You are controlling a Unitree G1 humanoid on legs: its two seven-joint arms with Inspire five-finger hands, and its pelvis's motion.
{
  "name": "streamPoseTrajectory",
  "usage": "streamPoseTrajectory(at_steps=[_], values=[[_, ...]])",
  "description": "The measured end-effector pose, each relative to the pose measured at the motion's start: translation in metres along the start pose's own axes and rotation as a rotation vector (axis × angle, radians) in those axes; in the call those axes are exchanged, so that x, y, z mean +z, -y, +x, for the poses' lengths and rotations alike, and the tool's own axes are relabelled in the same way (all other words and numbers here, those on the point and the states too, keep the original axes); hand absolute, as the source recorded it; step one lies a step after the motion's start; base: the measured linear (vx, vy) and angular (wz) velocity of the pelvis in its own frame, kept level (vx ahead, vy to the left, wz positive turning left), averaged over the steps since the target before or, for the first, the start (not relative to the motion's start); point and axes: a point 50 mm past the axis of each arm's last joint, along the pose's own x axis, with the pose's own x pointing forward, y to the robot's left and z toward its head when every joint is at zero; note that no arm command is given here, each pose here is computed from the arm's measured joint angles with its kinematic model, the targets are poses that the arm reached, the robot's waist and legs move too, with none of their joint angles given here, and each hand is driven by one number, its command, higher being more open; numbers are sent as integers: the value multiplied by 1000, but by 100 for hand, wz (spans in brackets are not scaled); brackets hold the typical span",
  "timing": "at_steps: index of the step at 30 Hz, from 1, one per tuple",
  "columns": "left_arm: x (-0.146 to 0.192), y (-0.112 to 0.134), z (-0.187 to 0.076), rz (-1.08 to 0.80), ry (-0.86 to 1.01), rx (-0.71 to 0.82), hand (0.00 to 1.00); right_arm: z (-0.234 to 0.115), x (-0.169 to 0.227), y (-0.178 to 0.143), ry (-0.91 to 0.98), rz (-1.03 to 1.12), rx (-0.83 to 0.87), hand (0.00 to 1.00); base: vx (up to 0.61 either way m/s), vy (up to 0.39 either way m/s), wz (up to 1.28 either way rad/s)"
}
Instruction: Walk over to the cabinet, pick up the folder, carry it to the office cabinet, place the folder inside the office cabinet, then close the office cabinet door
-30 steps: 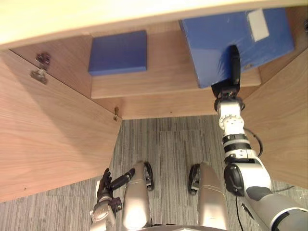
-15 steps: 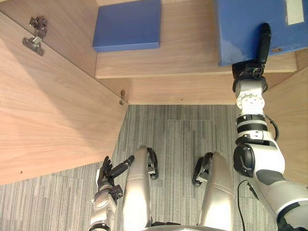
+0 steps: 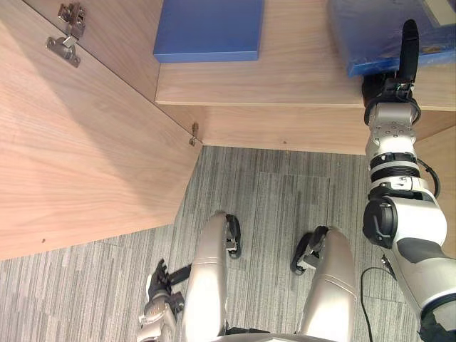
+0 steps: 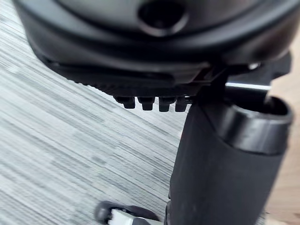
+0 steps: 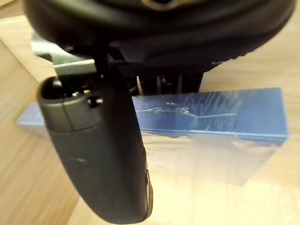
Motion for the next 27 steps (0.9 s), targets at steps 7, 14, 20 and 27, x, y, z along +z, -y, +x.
streamPoseTrajectory(at_steps=[7, 14, 20, 27], values=[[-7, 2, -3, -9, -22, 1, 100, -1, -16, -13, -29, -392, 67, 100, 9, -35, 2], [-5, 1, -2, -9, -10, -7, 100, 0, -21, -13, -35, -968, 214, 100, 21, -40, 2], [-1, 0, -1, 18, 10, -49, 100, 2, -18, -10, -19, -1448, 319, 100, 32, -36, 2], [1, -1, -1, 48, 13, -104, 100, 1, -8, -2, 14, -1985, 455, 100, 50, -19, 0]])
